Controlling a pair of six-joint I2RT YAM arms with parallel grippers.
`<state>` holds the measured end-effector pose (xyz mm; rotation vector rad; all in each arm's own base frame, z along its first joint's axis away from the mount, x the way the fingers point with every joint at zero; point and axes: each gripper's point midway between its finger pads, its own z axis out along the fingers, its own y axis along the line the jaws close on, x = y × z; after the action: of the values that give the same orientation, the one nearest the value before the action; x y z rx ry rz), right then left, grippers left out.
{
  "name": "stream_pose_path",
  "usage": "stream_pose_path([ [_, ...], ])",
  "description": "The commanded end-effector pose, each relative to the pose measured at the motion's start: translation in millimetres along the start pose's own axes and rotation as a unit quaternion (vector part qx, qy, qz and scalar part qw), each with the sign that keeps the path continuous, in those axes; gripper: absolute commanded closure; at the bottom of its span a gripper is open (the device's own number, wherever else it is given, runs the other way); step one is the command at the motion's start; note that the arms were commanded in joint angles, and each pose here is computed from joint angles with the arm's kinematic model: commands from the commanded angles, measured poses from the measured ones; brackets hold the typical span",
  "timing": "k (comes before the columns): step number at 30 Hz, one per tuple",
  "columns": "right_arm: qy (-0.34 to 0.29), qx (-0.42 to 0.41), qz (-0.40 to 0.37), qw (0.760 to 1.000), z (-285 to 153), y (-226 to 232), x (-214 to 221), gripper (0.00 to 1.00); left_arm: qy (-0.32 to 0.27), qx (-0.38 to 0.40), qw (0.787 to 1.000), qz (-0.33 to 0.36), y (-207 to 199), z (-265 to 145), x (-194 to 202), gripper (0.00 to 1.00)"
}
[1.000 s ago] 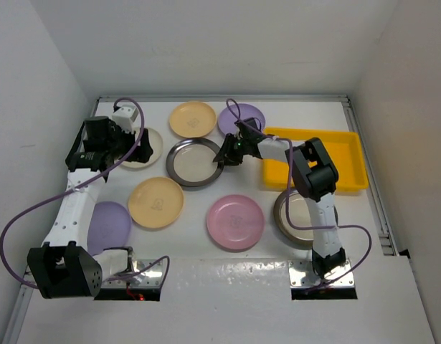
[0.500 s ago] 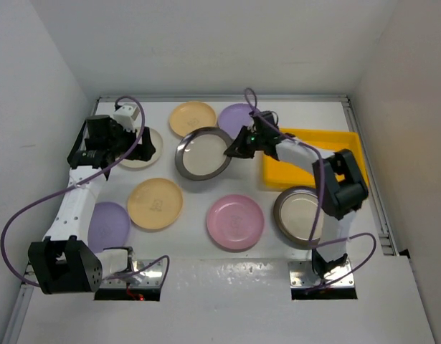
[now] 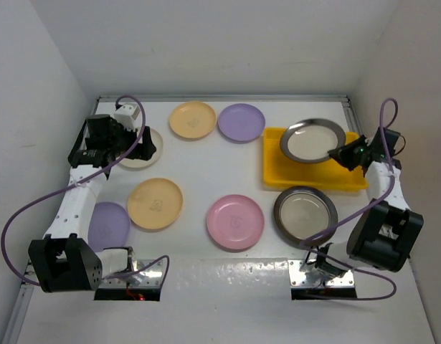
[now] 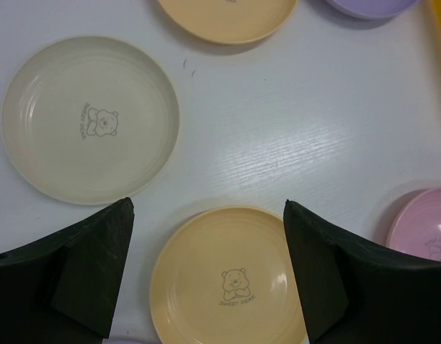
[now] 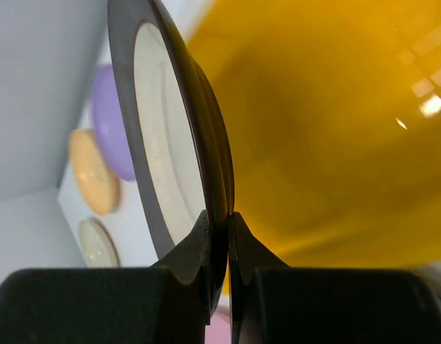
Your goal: Place the plates into the plastic bin on the countertop
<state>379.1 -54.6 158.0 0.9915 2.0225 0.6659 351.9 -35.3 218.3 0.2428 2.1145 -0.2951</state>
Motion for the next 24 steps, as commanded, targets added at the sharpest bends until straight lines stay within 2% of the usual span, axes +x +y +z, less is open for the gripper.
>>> stream_pose_path([
  [1, 0.069, -0.046, -0.003, 0.997, -17.2, 9.0, 22.9, 1.0, -0.03, 0.006, 0.999, 0.009, -1.9, -2.0, -19.4, 0.15],
  [6, 0.051, -0.021, 0.017, 0.998, -5.9, -24.7, 5.1, 1.0, -0.026, 0.007, 1.0, 0.012, -1.4, -0.8, -15.4, 0.15],
  [9, 0.074, -0.031, 0.019, 0.997, 9.1, -29.6, 5.0, 1.0, -0.026, 0.007, 1.0, 0.012, -1.4, -0.8, -15.4, 0.15],
  [14, 0.073, -0.044, -0.005, 0.996, 30.8, -33.6, -6.5, 1.0, -0.031, 0.006, 0.999, 0.018, -0.7, -0.6, -17.6, 0.15],
  [15, 0.07, -0.043, -0.01, 0.997, 32.2, -34.7, -9.5, 0.96, -0.031, 0.006, 0.999, 0.018, -0.7, -0.6, -17.6, 0.15],
  [16, 0.077, -0.033, -0.015, 0.996, 37.7, -44.0, -6.0, 0.74, -0.031, 0.006, 0.999, 0.018, -0.7, -0.6, -17.6, 0.15],
  [18, 0.081, -0.025, -0.042, 0.996, 42.8, -50.5, -7.7, 0.43, -0.031, 0.006, 0.999, 0.018, -0.7, -0.6, -17.6, 0.15],
  [19, 0.098, -0.009, -0.039, 0.994, 40.3, -56.6, -0.4, 0.2, -0.031, 0.006, 0.999, 0.018, -0.7, -0.6, -17.6, 0.15],
  [20, 0.092, -0.008, -0.067, 0.993, 39.3, -51.6, -10.0, 0.09, -0.031, 0.006, 0.999, 0.018, -0.7, -0.6, -17.6, 0.15],
  [21, 0.097, 0.034, -0.082, 0.991, 35.5, -65.4, -8.6, 0.0, -0.026, 0.007, 1.0, 0.016, -0.7, 0.8, -12.9, 0.15],
  [23, 0.088, 0.069, -0.095, 0.989, 20.4, -63.9, -16.4, 0.0, -0.026, 0.015, 0.999, 0.019, -5.5, 1.5, -13.0, 0.15],
  [24, 0.056, 0.142, -0.097, 0.983, 4.9, -79.1, -28.5, 0.0, -0.03, 0.015, 0.999, 0.02, -6.3, -0.9, -15.0, 0.15],
])
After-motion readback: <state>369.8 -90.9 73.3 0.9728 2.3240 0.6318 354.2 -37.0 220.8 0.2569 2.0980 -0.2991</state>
